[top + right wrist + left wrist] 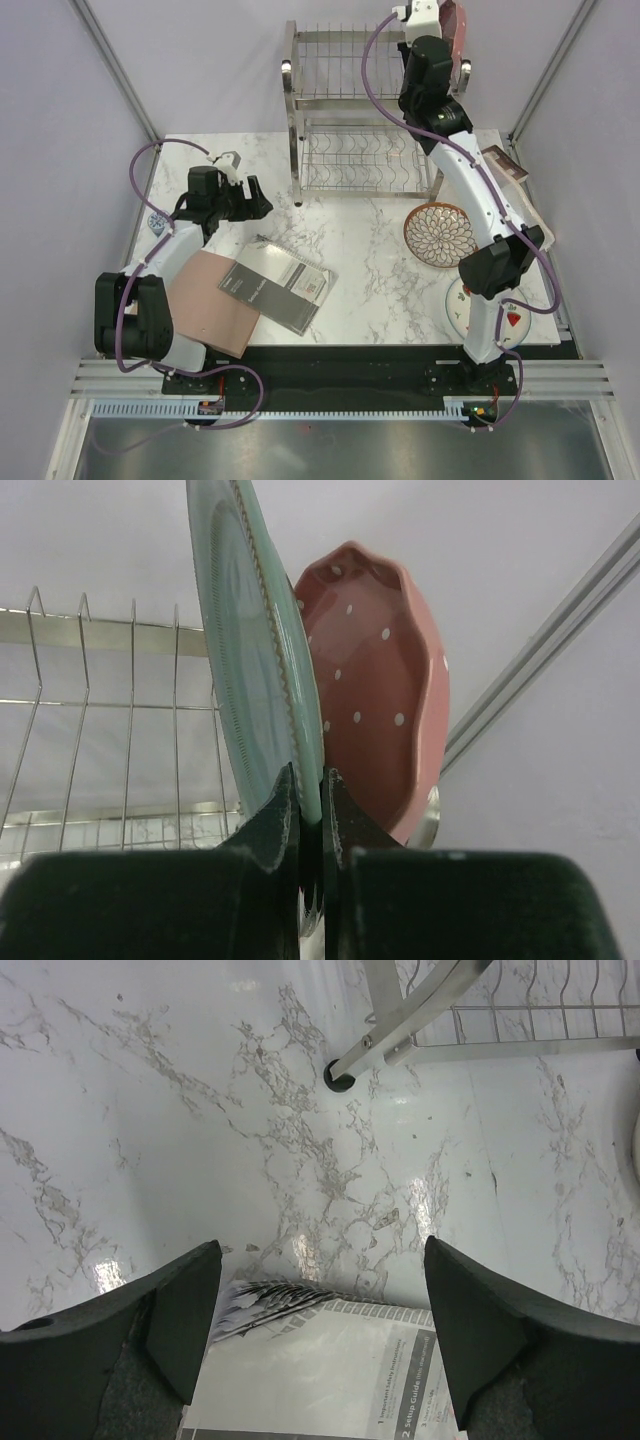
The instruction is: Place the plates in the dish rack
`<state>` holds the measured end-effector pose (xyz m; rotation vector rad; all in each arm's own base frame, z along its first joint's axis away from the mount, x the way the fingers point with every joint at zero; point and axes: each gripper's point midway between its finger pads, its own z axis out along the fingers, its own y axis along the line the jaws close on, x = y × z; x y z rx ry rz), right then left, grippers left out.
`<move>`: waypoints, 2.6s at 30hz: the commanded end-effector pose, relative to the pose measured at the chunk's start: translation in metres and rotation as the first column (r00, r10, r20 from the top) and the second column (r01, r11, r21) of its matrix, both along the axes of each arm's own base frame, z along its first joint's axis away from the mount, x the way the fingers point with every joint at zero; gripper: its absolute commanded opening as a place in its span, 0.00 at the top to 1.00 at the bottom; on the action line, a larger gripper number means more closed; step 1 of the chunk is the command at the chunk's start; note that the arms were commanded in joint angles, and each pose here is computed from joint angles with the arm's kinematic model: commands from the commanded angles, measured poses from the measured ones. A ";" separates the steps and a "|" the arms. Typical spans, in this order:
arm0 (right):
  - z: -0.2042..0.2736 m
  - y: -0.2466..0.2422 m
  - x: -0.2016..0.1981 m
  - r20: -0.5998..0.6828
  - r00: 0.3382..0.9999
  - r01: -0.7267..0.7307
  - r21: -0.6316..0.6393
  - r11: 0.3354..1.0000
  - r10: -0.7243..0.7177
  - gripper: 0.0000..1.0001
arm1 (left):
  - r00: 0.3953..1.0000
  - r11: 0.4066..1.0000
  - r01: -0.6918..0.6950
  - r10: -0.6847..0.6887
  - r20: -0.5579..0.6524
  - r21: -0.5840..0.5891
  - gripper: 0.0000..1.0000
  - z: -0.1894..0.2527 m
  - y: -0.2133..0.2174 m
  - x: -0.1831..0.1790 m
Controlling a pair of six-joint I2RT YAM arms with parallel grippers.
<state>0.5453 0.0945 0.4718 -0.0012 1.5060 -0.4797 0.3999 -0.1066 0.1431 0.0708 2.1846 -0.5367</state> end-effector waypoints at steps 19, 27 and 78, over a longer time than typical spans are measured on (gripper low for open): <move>0.091 -0.028 -0.048 0.305 0.940 0.089 0.211 0.973 -0.152 1.00 | 1.000 1.000 -0.008 0.008 0.028 -0.008 0.11 0.001 -0.002 0.016; 0.110 -0.040 -0.072 0.370 0.905 0.139 0.210 0.968 -0.210 1.00 | 1.000 1.000 0.002 -0.002 0.014 -0.022 0.11 -0.003 -0.005 0.021; 0.058 -0.013 -0.027 0.247 0.968 -0.042 0.001 0.999 0.041 1.00 | 1.000 0.996 -0.003 0.002 -0.012 -0.084 0.11 -0.022 -0.014 0.028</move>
